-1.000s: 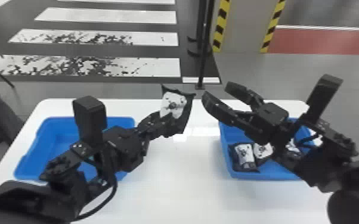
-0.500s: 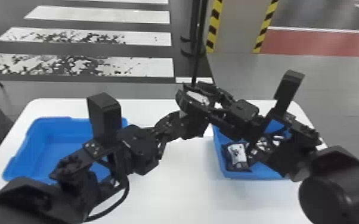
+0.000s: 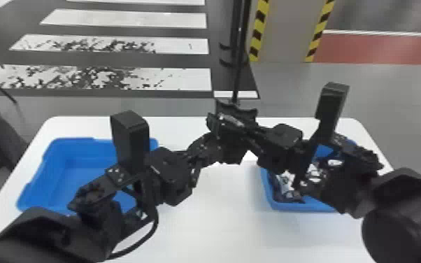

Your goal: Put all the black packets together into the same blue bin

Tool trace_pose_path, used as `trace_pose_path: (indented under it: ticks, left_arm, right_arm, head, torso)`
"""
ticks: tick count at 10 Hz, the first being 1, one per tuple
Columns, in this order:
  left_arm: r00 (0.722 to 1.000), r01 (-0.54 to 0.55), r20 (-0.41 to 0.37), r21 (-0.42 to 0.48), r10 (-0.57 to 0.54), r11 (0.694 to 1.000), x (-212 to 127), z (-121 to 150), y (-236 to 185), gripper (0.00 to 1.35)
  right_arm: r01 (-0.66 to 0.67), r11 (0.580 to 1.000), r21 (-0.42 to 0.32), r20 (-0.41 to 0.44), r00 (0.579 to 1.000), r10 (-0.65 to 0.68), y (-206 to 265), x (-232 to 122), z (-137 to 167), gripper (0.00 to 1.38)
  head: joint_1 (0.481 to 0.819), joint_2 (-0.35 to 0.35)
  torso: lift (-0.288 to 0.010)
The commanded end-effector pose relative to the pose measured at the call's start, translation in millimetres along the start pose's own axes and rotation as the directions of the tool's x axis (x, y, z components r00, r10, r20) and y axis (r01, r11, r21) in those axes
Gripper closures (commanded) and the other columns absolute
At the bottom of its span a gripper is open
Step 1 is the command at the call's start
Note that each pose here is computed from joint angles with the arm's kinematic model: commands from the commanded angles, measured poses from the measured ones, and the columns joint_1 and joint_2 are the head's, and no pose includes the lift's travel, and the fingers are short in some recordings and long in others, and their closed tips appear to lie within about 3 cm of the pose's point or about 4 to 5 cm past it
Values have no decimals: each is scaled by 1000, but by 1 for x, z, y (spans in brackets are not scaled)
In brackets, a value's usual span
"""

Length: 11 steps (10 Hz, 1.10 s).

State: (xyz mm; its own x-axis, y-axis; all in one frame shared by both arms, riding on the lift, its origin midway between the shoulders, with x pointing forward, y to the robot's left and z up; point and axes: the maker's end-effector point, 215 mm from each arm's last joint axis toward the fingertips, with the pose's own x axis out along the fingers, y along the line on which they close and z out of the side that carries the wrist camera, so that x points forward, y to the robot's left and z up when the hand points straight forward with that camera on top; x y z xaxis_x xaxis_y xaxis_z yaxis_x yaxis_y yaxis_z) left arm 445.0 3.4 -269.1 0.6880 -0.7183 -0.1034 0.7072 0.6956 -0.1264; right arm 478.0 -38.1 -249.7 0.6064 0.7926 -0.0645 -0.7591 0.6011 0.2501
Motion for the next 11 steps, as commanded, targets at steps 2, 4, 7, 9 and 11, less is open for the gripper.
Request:
trace_pose_path:
  ticks: [2, 4, 7, 9, 11]
  left_arm:
    - [1000, -9, 7, 4, 9, 1000, -2, 1, 3, 1217]
    - [999, -9, 48, -6, 9, 1000, -4, 7, 6, 900]
    - [997, -74, 3, -65, 75, 995, -15, -23, 36, 98]
    - [985, -173, -15, -94, 172, 980, -39, -39, 67, 136]
    - [969, -240, 23, -113, 244, 964, -58, -39, 85, 136]
  right_arm:
    - [-1, 1000, -2, 13, 1000, 1, 2, -1, 2, 1167]
    - [12, 1000, -8, 54, 998, -11, -2, -5, 13, 1167]
    - [117, 993, -32, 116, 987, -113, -38, -36, 35, 1167]
    - [257, 966, -37, 104, 962, -252, -90, -72, 24, 1167]
    - [411, 911, -30, 55, 911, -409, -148, -121, -4, 1167]
  head:
    - [695, -41]
    - [695, -37]
    - [695, -49]
    - [695, -66]
    - [695, -88]
  torso:
    - [-110]
    - [-110]
    - [-110]
    - [-110]
    - [-110]
